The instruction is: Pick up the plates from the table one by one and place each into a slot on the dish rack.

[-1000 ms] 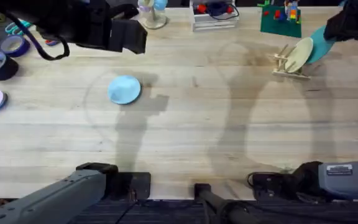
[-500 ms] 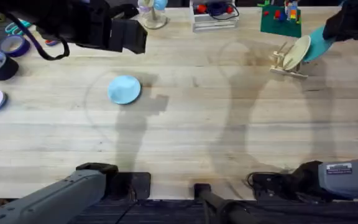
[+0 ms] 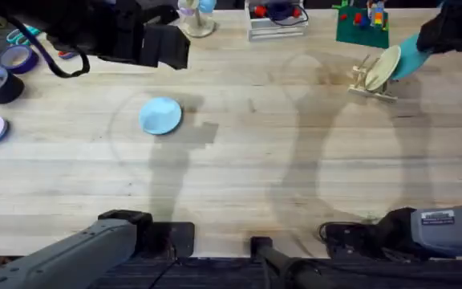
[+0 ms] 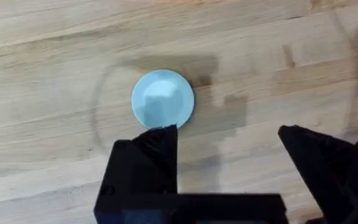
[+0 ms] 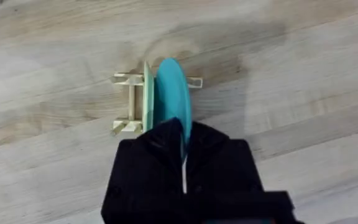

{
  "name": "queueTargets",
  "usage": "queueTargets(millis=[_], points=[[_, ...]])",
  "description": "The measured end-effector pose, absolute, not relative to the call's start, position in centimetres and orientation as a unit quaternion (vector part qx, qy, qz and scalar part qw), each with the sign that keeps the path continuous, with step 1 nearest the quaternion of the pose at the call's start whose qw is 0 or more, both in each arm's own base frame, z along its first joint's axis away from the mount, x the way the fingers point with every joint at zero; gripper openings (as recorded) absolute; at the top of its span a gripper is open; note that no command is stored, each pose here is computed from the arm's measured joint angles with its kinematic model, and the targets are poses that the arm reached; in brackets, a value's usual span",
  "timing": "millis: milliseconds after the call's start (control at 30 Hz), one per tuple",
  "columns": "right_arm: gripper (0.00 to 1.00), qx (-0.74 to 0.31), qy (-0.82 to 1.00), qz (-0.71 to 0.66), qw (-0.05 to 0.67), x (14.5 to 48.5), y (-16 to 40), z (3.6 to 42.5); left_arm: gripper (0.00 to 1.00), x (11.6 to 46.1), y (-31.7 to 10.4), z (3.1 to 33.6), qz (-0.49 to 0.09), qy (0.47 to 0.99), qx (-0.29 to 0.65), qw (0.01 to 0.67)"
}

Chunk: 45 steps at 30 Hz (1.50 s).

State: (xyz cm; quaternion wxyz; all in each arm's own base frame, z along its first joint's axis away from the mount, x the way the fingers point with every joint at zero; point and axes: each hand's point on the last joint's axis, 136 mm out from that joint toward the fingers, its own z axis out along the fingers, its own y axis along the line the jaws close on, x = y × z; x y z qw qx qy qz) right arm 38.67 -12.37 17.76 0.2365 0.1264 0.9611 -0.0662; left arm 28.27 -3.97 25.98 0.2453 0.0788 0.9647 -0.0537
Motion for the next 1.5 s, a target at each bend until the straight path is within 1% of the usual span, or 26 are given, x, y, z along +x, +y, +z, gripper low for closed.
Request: queueTargets(millis=[267,467,800,1500], points=[[0.031,0.126,0.961,-0.065,0.237,38.5,-12.3,18.0,0.993,28.3,-4.0,26.0,-0.054,0.965,0.079,0.245],[0.031,0.125,0.962,-0.063,0.235,37.7,-11.9,18.5,0.993,28.3,-4.0,26.0,-0.054,0.965,0.079,0.245],[0.031,0.125,0.954,-0.068,0.265,37.1,-11.8,20.8,0.993,28.3,-4.0,26.0,-0.054,0.965,0.079,0.245],[0.031,0.135,0.952,-0.093,0.260,36.7,-12.7,20.8,0.993,28.3,-4.0,26.0,-0.054,0.965,0.079,0.245]])
